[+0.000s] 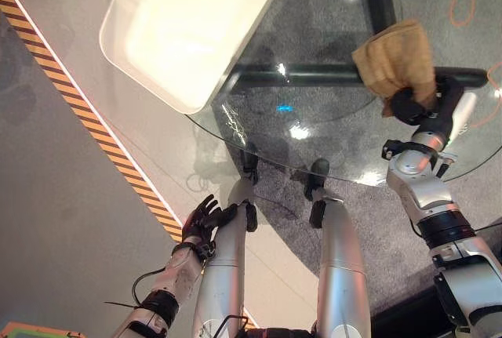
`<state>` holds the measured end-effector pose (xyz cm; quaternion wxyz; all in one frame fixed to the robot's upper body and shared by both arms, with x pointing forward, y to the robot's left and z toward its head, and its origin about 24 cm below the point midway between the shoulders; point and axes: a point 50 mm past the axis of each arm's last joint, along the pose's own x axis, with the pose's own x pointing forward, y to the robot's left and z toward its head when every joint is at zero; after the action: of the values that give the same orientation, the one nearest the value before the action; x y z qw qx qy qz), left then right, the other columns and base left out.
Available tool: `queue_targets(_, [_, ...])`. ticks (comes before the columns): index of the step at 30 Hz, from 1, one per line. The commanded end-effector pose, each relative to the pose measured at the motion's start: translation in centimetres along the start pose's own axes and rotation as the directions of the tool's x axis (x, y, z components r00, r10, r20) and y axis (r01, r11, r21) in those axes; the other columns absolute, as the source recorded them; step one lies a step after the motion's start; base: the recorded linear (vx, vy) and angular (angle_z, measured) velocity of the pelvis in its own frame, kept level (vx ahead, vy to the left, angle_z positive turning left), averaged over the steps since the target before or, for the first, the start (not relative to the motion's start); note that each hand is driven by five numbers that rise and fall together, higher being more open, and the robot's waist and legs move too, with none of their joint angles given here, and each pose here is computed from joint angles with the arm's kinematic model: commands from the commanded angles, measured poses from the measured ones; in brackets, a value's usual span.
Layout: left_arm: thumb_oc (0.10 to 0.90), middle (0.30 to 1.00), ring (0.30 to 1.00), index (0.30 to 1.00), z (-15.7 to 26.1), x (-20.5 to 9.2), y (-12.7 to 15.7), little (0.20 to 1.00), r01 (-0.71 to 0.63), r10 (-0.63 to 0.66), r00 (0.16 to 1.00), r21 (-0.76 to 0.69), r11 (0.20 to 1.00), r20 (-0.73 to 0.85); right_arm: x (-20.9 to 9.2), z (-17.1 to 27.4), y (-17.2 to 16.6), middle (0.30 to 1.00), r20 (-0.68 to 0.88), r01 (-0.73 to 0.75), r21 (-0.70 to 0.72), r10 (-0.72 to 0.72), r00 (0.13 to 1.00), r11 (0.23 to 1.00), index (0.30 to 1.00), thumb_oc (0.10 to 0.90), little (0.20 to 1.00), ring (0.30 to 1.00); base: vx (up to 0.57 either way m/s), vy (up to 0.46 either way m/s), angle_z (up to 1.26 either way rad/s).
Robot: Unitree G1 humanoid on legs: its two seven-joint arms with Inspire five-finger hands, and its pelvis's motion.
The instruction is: Wipe the table with a cloth and put it in the basket.
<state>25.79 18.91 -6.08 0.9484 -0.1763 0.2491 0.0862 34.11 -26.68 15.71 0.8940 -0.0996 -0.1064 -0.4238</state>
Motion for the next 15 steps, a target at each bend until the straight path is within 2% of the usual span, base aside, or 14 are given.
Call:
queue_targets(1, [0.800, 0.900, 0.900, 0.900, -4.8, -2.5, 3.1, 0.900, -0.098, 0.094, 0.987, -0.020, 0.995, -0.127, 2.5, 2.5, -5.8, 0.300, 0.112, 0.308, 0.161, -0.327, 0.938, 0.938, 0.300, 0.100, 0.200, 0.300, -0.05, -0.006, -0.03])
queue_targets(6, [0.800, 0.900, 0.900, 0.900, -4.0, -2.0, 2.4, 0.900, -0.083, 0.079, 0.991, -0.035, 0.996, -0.108, 2.9, 3.6, -6.5, 0.300, 0.106, 0.366, 0.265, -0.404, 0.909, 0.892, 0.300, 0.100, 0.200, 0.300, 0.00, 0.022, -0.06])
queue_targets(15, [0.800, 0.900, 0.900, 0.900, -4.1, -1.8, 1.6, 0.900, -0.065, 0.060, 0.992, -0.046, 0.997, -0.114, 1.6, 6.3, -4.0, 0.300, 0.182, 0.229, 0.344, -0.303, 0.935, 0.911, 0.300, 0.100, 0.200, 0.300, -0.01, 0.012, -0.03])
